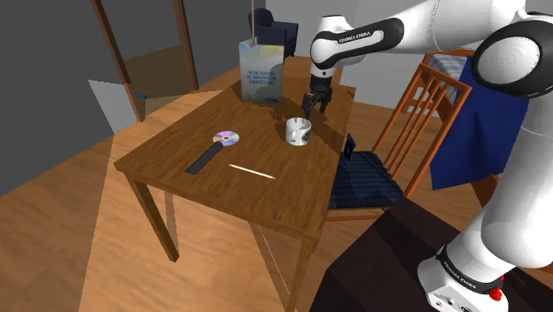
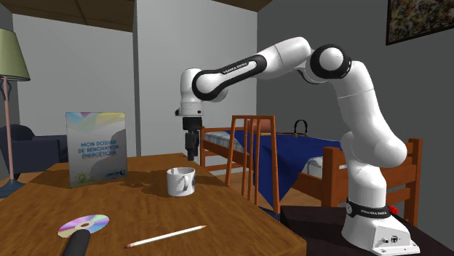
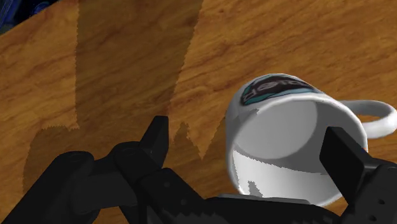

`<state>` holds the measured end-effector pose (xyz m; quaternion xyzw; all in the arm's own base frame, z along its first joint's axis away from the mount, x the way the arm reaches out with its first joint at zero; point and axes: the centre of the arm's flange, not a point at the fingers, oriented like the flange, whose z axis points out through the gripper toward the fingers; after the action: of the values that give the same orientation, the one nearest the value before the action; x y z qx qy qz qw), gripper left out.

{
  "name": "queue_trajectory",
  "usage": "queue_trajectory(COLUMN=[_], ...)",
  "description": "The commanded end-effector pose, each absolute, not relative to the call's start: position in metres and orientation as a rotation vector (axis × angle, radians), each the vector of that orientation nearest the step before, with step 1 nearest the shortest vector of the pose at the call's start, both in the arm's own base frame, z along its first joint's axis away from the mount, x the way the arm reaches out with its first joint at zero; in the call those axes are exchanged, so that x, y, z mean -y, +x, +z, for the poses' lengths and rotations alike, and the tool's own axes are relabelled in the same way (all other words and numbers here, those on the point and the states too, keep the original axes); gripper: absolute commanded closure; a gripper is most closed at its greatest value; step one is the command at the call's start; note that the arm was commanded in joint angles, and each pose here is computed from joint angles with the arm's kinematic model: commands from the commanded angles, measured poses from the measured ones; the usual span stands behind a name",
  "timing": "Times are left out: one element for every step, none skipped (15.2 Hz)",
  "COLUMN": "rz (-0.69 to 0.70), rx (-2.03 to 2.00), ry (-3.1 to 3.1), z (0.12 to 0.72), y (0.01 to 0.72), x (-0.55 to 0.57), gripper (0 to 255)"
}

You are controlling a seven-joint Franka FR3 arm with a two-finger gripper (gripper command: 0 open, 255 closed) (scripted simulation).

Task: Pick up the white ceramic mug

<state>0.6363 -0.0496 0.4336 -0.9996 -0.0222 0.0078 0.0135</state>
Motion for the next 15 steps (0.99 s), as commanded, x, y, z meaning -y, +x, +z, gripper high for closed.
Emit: queue_trajectory(rz=[0.051, 0.064, 0.072, 0.072, 0.072, 0.072, 0.072, 0.072, 0.072, 0.072, 0.072, 0.072, 0.072, 0.072, 0.072], rx=[0.082, 0.088, 0.092, 0.092, 0.092, 0.092, 0.092, 0.092, 0.092, 0.092, 0.092, 0.092, 0.092, 0.092, 0.092], ry=[-3.103, -3.098, -3.095, -3.095, -3.095, -3.095, -3.095, -3.095, -3.095, -3.095, -3.095, -3.095, -3.095, -3.095, -3.095], z=[0.418, 0.409, 0.403, 0.398, 0.393, 0.387, 0.382, 0.377, 0.371, 0.366, 0.363, 0.363, 0.364, 0.364, 0.364], y=[0.659, 0.670, 0.677, 0.677, 0.677, 0.676, 0.677, 0.677, 0.677, 0.677, 0.676, 0.677, 0.677, 0.677, 0.677], x=[0.050, 0.051, 0.051, 0.051, 0.051, 0.051, 0.051, 0.051, 0.051, 0.051, 0.051, 0.051, 0.051, 0.051, 0.051], gripper=[0, 0, 0, 0, 0, 0, 0, 0, 0, 0, 0, 0, 255, 255, 255])
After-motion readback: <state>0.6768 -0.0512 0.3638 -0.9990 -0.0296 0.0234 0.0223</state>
